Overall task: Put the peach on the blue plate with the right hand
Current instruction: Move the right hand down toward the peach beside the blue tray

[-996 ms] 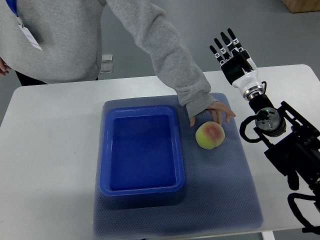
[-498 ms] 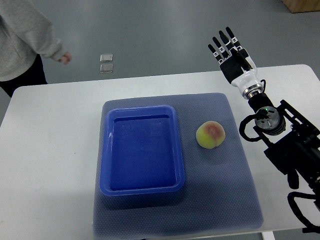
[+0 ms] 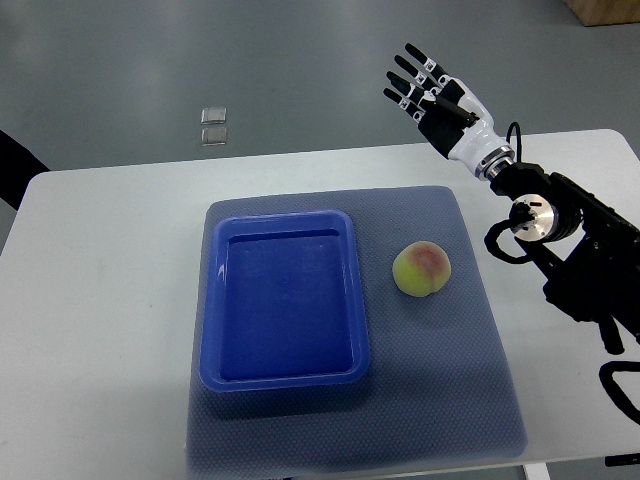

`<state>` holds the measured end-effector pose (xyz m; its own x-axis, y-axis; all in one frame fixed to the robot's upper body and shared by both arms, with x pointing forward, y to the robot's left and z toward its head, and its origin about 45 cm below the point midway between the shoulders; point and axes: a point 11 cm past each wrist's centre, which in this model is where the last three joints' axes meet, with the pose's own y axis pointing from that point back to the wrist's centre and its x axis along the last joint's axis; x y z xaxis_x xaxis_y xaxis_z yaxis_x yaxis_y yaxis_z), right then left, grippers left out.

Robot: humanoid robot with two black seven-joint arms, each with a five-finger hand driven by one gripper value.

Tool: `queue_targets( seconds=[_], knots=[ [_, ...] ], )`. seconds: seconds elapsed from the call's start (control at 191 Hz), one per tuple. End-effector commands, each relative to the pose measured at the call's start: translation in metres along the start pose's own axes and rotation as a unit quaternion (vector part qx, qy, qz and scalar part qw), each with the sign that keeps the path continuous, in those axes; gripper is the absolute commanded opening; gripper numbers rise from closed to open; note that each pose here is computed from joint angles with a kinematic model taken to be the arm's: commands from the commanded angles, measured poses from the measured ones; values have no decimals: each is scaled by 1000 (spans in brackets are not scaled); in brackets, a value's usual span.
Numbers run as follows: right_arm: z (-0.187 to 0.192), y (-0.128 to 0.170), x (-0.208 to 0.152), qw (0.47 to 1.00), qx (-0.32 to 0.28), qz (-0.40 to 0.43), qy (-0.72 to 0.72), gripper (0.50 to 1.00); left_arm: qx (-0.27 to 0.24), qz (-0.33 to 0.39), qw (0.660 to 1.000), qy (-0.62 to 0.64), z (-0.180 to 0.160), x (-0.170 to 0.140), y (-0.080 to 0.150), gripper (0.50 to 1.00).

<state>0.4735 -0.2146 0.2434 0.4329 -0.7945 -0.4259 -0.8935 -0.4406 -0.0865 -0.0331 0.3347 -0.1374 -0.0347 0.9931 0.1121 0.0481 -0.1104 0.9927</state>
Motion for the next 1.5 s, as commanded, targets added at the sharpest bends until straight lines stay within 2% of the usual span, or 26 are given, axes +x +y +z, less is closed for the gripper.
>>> queue_targets(
  seconds=[0.0, 0.068, 0.073, 0.251, 0.304, 0.309, 0.372, 0.43, 0.435, 0.456, 0.493, 0.534, 0.54, 0.55, 0.597, 0.644, 0.65, 0.922, 1.058, 1.142, 1.493],
  knots=[
    [-13, 2, -8, 987, -68, -54, 135, 930, 0, -8, 1000, 0, 0, -5, 0, 1000],
    [-16, 3, -11, 981, -82, -67, 165, 930, 0, -8, 1000, -1, 0, -6, 0, 1000],
    [-22, 4, -21, 960, -114, -105, 233, 932, 0, -11, 1000, -1, 0, -8, 0, 1000],
    [-44, 19, -47, 843, -232, -219, 432, 930, 0, -26, 1000, -1, 1, -18, 1, 1000],
    [-44, 19, -47, 843, -232, -219, 432, 930, 0, -26, 1000, -1, 1, -18, 1, 1000],
    [-48, 25, -46, 802, -277, -236, 474, 932, 2, -30, 1000, -1, 0, -20, 1, 1000],
    [-61, 32, -46, 750, -316, -255, 522, 932, 2, -31, 1000, -2, 0, -21, 1, 1000],
    [-64, 34, -48, 741, -320, -259, 530, 932, 2, -32, 999, -2, -1, -22, 1, 1000],
    [-80, 42, -52, 696, -341, -275, 569, 930, 2, -36, 999, -2, -1, -25, 1, 1000],
    [-86, 44, -55, 677, -347, -281, 585, 932, 2, -36, 999, -2, 0, -25, 1, 1000],
    [-91, 46, -58, 653, -354, -284, 606, 932, 2, -37, 999, -2, -1, -26, 1, 1000],
    [-91, 46, -58, 653, -354, -284, 606, 932, 2, -37, 999, -2, -1, -26, 1, 1000],
    [-93, 50, -62, 614, -370, -292, 633, 930, 1, -40, 999, -4, 0, -27, 1, 1000],
    [-93, 51, -62, 605, -374, -295, 638, 932, 1, -41, 999, -4, 0, -28, 1, 1000],
    [-92, 54, -63, 582, -384, -300, 651, 932, 2, -47, 999, -4, 0, -32, 2, 1000],
    [-92, 54, -63, 582, -384, -300, 651, 932, 2, -47, 999, -4, 0, -32, 2, 1000],
    [-86, 57, -62, 563, -396, -304, 659, 932, 2, -50, 999, -5, 0, -34, 2, 1000],
    [-48, 54, -60, 553, -385, -299, 676, 930, 0, -61, 998, -7, 1, -42, 3, 1000],
    [-35, 57, -54, 554, -386, -298, 675, 930, 1, -60, 998, -7, 1, -41, 3, 1000],
    [-15, 64, -46, 542, -394, -309, 675, 930, 1, -61, 998, -6, 1, -42, 3, 1000],
    [19, 63, -38, 564, -380, -295, 671, 930, 1, -61, 998, -5, 1, -42, 3, 1000]
  ],
)
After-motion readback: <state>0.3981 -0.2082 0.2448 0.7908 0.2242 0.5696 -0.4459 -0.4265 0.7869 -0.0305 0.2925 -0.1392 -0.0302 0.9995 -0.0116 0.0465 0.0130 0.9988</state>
